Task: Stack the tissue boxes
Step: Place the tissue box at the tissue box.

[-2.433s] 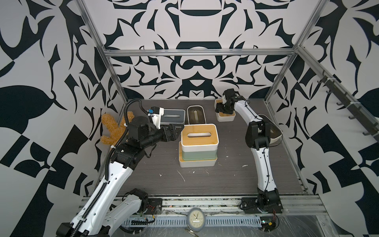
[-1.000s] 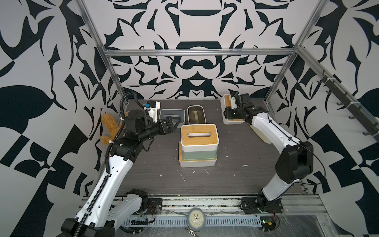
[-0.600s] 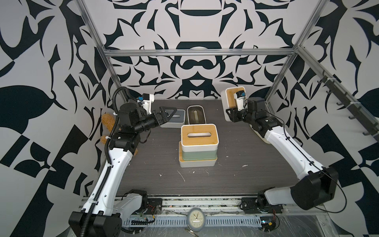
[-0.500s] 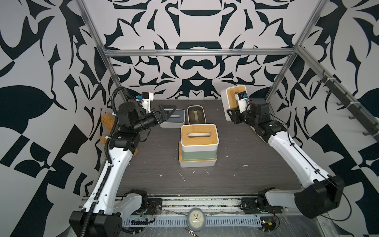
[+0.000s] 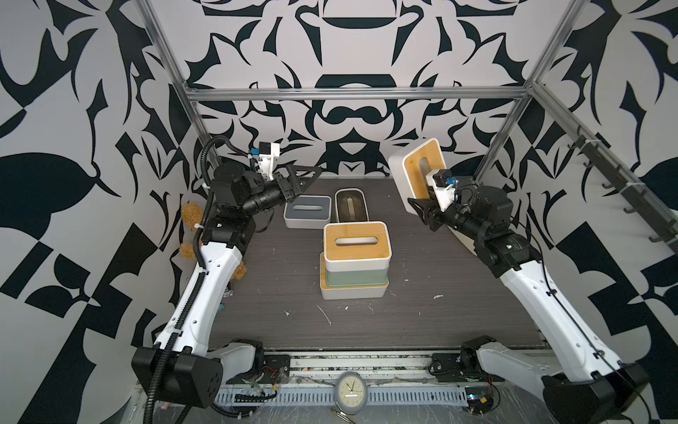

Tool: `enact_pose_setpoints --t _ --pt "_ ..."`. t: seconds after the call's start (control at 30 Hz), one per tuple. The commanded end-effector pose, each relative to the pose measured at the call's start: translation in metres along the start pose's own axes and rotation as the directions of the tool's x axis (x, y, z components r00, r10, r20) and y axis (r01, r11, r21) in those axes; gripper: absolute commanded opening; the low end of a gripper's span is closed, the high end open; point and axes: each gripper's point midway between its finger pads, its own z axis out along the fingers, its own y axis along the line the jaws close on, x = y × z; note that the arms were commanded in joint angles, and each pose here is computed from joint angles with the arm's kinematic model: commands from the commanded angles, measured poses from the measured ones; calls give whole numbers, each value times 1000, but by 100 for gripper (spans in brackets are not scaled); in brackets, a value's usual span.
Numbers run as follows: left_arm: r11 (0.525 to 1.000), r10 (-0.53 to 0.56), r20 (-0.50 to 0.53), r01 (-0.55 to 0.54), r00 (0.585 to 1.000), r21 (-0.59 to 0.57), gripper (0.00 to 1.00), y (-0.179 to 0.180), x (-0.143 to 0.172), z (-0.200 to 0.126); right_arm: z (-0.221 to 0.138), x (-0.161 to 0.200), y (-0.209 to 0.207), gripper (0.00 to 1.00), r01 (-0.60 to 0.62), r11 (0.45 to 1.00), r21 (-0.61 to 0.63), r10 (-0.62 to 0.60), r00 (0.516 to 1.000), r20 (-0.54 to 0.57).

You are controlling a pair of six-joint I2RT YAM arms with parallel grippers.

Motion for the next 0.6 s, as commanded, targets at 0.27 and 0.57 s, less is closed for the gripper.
enact_pose_setpoints --t 0.27,0.57 --pt "973 208 -259 -226 943 -43 99 -33 41 46 -38 -58 55 15 319 928 -193 -292 944 155" --pt "973 230 -305 -230 924 34 99 -57 48 60 -44 -59 69 16 395 892 -219 -367 916 160"
